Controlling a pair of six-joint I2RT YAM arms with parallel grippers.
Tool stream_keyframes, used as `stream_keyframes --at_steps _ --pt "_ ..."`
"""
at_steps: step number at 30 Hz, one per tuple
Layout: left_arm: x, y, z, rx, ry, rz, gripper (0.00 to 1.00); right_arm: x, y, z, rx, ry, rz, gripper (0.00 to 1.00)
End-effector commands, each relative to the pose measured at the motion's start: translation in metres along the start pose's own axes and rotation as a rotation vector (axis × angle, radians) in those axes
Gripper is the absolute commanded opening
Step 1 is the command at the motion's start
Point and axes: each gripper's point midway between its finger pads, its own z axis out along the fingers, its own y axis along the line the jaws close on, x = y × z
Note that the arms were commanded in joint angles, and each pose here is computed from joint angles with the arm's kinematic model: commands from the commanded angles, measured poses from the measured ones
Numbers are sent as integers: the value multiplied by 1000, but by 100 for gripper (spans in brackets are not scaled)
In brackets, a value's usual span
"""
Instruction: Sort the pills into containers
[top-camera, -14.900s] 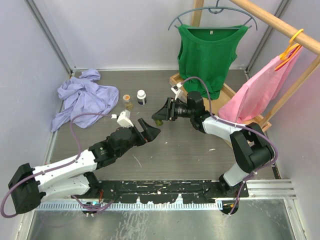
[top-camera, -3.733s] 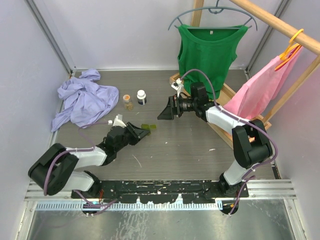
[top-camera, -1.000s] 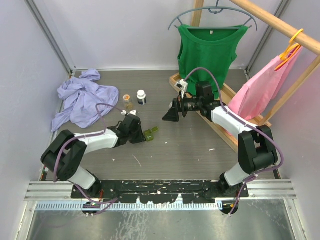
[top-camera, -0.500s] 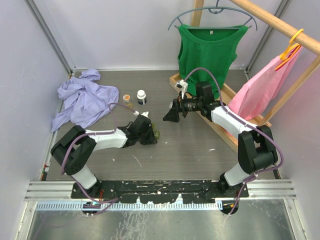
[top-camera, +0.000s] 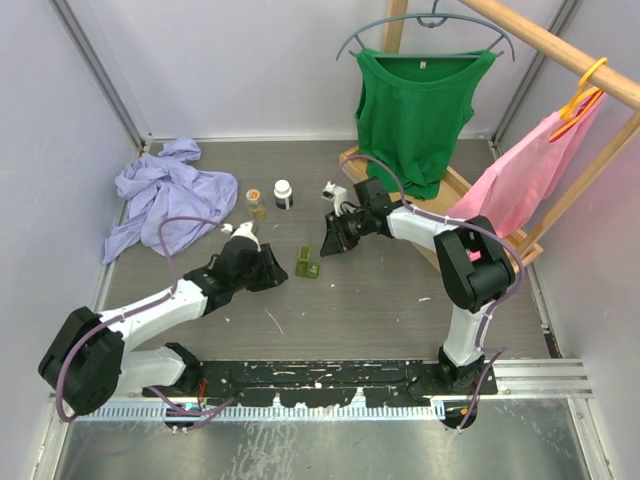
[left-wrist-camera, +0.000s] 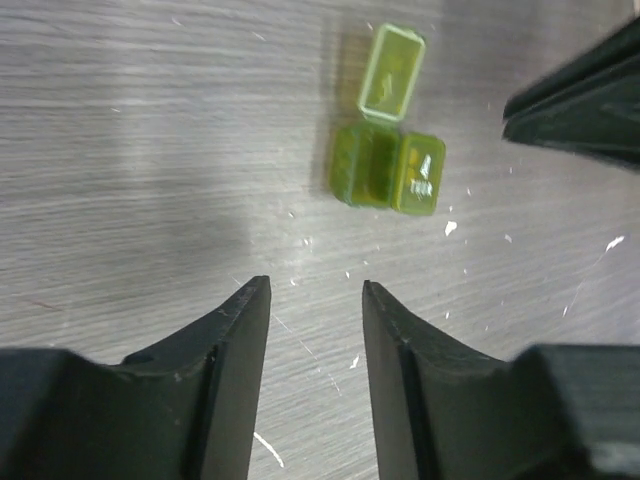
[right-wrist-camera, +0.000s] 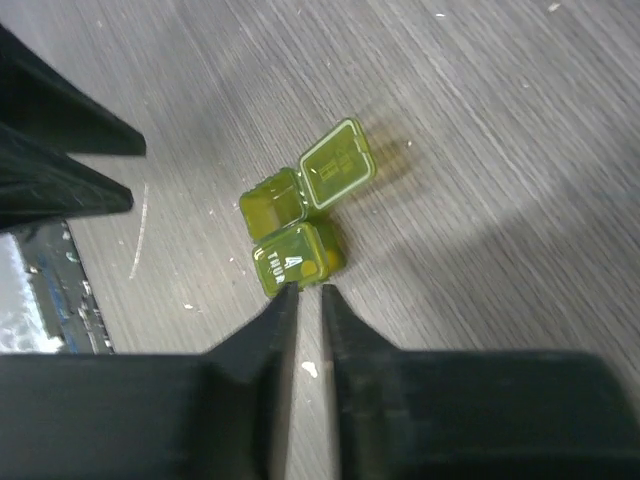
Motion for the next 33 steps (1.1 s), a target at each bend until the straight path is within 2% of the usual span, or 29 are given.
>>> stream_keyframes --at_steps 1,3,6,11,14,25,33 --pt "-25 4 2 49 -71 -62 48 -25 13 6 46 7 -186 9" --pt "-32 2 6 83 -77 -85 51 -23 15 10 79 29 -247 2" --pt "-43 -10 13 153 -86 -94 51 -16 20 18 95 74 -311 1" --pt "-40 -22 34 223 -41 -95 51 -12 27 22 108 114 -394 1" --pt "-37 -20 45 219 -25 -102 51 -13 33 22 108 120 -436 1" --pt "-33 -18 56 228 4 -124 50 -13 39 22 113 122 -468 1" --pt "-30 -16 58 224 15 -131 47 -30 58 12 89 41 -483 1"
